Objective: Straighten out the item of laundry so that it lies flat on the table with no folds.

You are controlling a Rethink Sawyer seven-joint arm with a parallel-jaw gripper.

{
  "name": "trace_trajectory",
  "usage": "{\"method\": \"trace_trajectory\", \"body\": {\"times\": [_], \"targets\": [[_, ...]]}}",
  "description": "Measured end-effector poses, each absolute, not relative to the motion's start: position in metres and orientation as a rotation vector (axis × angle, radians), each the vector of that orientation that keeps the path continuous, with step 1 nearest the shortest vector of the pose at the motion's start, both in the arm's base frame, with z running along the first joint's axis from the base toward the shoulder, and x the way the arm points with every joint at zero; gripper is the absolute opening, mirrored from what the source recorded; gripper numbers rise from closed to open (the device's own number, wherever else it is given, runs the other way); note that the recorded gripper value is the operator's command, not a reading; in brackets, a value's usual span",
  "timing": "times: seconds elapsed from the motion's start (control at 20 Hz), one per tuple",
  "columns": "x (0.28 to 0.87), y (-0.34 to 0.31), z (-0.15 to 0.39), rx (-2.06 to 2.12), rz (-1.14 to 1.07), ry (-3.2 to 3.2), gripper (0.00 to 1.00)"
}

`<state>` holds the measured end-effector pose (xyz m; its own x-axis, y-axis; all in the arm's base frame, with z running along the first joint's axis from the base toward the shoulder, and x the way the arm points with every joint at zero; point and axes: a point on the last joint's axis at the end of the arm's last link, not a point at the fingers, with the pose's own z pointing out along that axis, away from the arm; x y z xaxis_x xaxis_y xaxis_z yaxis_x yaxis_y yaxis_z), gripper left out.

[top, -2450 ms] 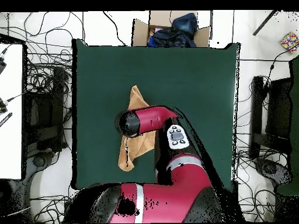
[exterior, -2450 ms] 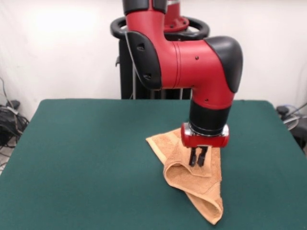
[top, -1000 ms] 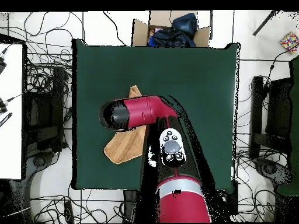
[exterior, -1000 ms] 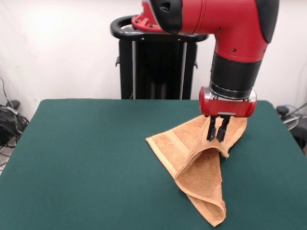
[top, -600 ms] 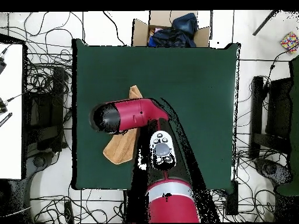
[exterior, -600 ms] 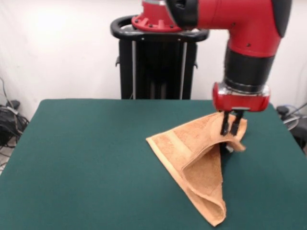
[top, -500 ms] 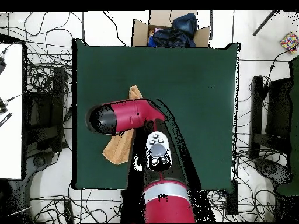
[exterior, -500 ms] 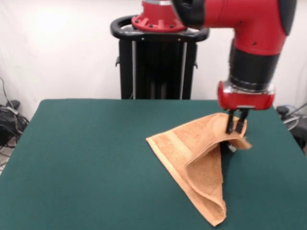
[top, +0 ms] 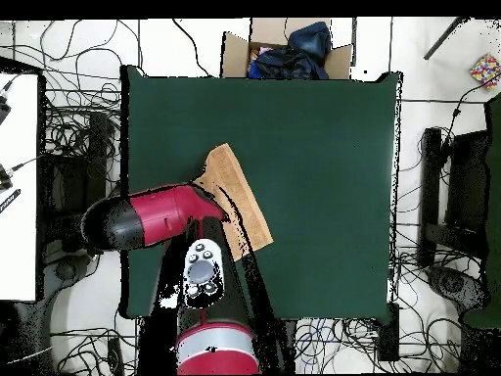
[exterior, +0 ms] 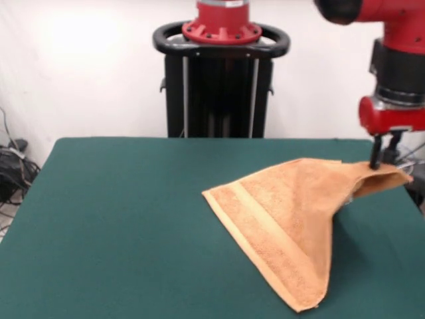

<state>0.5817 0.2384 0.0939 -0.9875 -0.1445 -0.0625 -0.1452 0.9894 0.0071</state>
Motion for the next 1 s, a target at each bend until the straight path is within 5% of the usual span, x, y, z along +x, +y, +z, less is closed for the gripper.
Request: {"method": "trace_trajectory", "body": {"times": [0.8,0.85,1.0], "targets": [[0.567,0.259,0.096,-0.198,0.019,3.070,0.00],[0.567,0.258,0.096,-0.197,0.015,3.069,1.00],[0.566,0.253,0.096,-0.191,-0.013,3.068,1.00]]}}
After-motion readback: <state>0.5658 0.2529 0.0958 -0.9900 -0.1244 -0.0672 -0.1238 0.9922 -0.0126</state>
